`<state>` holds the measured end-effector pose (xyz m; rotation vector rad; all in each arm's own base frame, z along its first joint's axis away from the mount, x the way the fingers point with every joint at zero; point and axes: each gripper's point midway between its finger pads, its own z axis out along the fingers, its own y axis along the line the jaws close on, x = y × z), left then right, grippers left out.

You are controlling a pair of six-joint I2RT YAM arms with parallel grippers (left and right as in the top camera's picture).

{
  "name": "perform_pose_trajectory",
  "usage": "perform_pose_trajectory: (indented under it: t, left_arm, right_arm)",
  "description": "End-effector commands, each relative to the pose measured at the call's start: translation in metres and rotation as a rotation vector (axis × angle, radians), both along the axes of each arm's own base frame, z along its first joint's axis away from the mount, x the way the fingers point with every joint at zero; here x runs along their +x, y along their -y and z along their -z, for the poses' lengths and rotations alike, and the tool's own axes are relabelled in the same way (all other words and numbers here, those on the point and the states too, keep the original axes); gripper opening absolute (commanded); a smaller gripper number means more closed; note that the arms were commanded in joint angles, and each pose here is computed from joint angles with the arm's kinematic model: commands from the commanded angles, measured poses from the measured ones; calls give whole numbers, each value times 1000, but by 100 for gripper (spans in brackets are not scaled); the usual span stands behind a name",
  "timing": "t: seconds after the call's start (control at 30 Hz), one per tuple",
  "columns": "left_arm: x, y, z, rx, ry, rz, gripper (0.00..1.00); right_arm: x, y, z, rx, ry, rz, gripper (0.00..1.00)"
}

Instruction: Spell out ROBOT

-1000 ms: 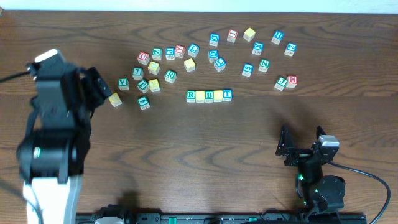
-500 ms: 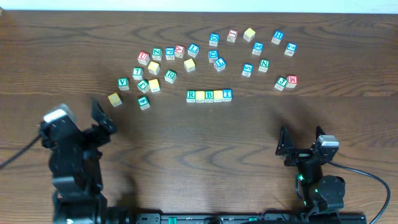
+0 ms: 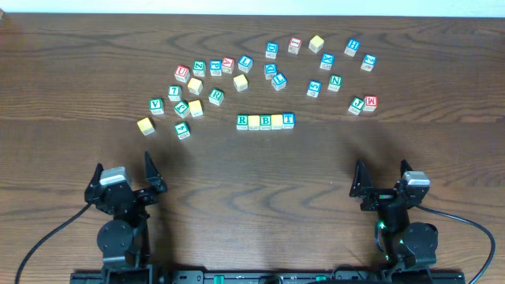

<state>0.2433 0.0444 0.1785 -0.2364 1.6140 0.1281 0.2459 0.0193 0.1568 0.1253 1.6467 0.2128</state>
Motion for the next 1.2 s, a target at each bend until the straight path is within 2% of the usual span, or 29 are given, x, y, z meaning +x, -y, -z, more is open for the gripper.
perform_pose_trajectory:
  t: [0.0, 0.4, 1.17]
  left_arm:
    - [0, 1, 7, 35, 3, 10, 98]
    - [-4, 2, 41, 90, -114, 20, 98]
    - [-3, 2, 41, 86, -113, 23, 98]
  right_arm:
    - [0, 1, 0, 4, 4, 5, 99]
    - [0, 1, 0, 4, 4, 5, 99]
    - [0, 1, 0, 4, 4, 5, 99]
